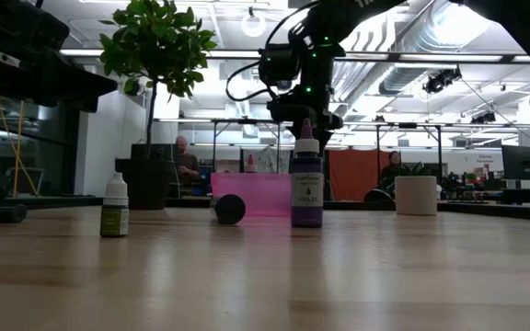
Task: Pick & Place food coloring
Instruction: Put the black food coloring bottle into the pink bin, then put the blue food coloring bottle into the pink bin
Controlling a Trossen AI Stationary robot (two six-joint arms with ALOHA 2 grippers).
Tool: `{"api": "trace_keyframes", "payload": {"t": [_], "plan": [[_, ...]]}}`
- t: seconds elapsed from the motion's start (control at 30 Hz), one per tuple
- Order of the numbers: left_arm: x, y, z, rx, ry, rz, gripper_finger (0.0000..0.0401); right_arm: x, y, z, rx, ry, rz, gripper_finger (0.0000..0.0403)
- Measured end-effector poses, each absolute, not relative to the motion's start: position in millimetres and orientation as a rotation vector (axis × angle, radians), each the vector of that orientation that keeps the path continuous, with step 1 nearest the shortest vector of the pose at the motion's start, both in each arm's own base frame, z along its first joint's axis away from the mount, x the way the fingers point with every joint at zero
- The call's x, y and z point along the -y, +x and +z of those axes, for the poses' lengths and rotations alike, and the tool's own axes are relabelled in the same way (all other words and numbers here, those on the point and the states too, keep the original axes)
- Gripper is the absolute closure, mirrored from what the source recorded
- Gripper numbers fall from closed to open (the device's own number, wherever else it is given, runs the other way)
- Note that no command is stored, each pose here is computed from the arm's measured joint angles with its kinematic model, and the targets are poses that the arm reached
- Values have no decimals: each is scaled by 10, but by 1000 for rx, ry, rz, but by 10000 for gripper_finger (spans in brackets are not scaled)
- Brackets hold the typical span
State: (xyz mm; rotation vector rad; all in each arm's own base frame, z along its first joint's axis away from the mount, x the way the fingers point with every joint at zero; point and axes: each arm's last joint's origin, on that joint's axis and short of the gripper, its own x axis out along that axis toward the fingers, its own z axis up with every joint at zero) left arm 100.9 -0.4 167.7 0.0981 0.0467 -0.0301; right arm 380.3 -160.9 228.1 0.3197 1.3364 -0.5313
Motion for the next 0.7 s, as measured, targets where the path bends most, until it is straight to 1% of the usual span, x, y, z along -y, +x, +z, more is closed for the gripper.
{"api": "trace_keyframes", "payload": {"t": [0.27,0.37,0.47,0.7], "plan": [[4,1008,1678,-46,98,-30,401,1601,3795,2323,-1328,322,-520,267],[4,1008,1678,-47,98,-30,401,1598,3785,2362,-1318,317,-521,257],[3,1009,1676,-47,98,-30,401,1595,3779,2383,-1312,317,-519,233],[4,1008,1677,-46,98,-30,401,1569,3790,2382,-1313,319,-482,158]]}}
